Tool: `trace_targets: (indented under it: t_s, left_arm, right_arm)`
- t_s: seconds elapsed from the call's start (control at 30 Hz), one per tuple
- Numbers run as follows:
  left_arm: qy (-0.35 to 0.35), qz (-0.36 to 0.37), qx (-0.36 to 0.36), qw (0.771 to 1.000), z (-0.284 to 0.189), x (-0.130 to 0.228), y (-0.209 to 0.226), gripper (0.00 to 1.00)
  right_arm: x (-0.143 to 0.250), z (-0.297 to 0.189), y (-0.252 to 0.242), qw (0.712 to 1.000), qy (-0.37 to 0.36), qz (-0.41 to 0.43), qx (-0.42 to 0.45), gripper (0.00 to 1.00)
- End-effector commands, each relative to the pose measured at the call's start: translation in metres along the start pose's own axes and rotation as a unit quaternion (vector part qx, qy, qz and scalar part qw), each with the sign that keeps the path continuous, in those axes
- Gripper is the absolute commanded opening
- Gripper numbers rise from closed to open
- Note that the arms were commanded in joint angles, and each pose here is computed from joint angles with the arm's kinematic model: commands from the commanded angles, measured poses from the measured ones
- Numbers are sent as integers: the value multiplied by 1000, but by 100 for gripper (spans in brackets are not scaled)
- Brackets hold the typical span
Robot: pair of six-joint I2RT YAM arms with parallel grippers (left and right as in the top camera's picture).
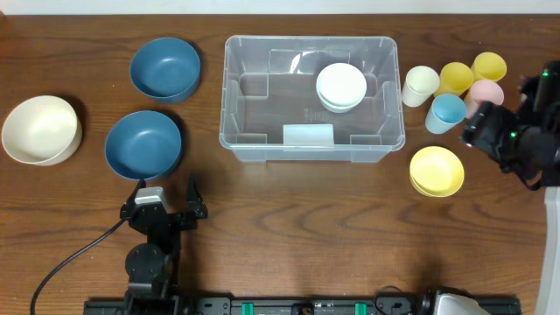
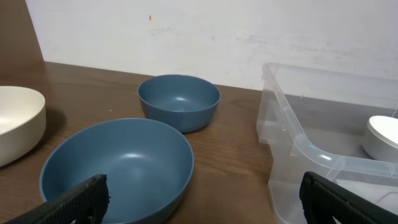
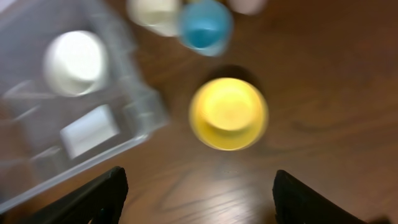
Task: Pack container
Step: 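Grasp the yellow bowl rim with the right gripper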
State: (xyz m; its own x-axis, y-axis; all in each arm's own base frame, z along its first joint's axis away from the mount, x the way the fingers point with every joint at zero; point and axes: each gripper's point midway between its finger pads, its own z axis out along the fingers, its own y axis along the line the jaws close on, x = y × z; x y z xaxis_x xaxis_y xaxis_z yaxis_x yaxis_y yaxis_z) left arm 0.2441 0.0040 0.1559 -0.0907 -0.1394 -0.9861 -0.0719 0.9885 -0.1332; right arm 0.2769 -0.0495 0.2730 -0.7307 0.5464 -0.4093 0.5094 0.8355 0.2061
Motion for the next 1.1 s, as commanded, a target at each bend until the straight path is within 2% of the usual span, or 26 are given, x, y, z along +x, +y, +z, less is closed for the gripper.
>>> trace_targets:
  t_s: [0.0, 0.17, 0.3, 0.47, 0.57, 0.6, 0.7, 0.83, 0.87, 1.07]
  left_arm:
    - [24, 5, -11, 1000, 1, 18, 5, 98]
    - [24, 5, -11, 1000, 1, 18, 5, 98]
    - [24, 5, -11, 1000, 1, 18, 5, 98]
    - [24, 5, -11, 1000, 1, 18, 5, 98]
    - [24, 5, -11, 1000, 1, 18, 5, 98]
    - [24, 5, -11, 1000, 1, 18, 5, 98]
    - [24, 5, -11, 1000, 1, 18, 5, 98]
    - [24, 5, -11, 1000, 1, 18, 5, 98]
    - [24, 5, -11, 1000, 1, 18, 5, 98]
    - [24, 5, -11, 1000, 1, 18, 5, 98]
  right_arm:
    - [8, 33, -36, 998, 30, 30, 56, 76]
    - [26, 99, -58, 994, 51, 82, 60, 72]
    - [42, 146, -62, 993, 62, 91, 47, 70]
    - [68, 188, -74, 988, 97, 102, 60, 66]
    - [83, 206, -79, 985, 119, 104, 68, 60]
    - [87, 210, -81, 984, 126, 105, 71, 57]
    - [94, 219, -84, 981, 141, 105, 77, 38]
    - [96, 220, -85, 981, 144, 105, 79, 4]
    - [96, 220, -85, 981, 144, 105, 79, 1]
    - [101, 218, -86, 979, 154, 105, 82, 1]
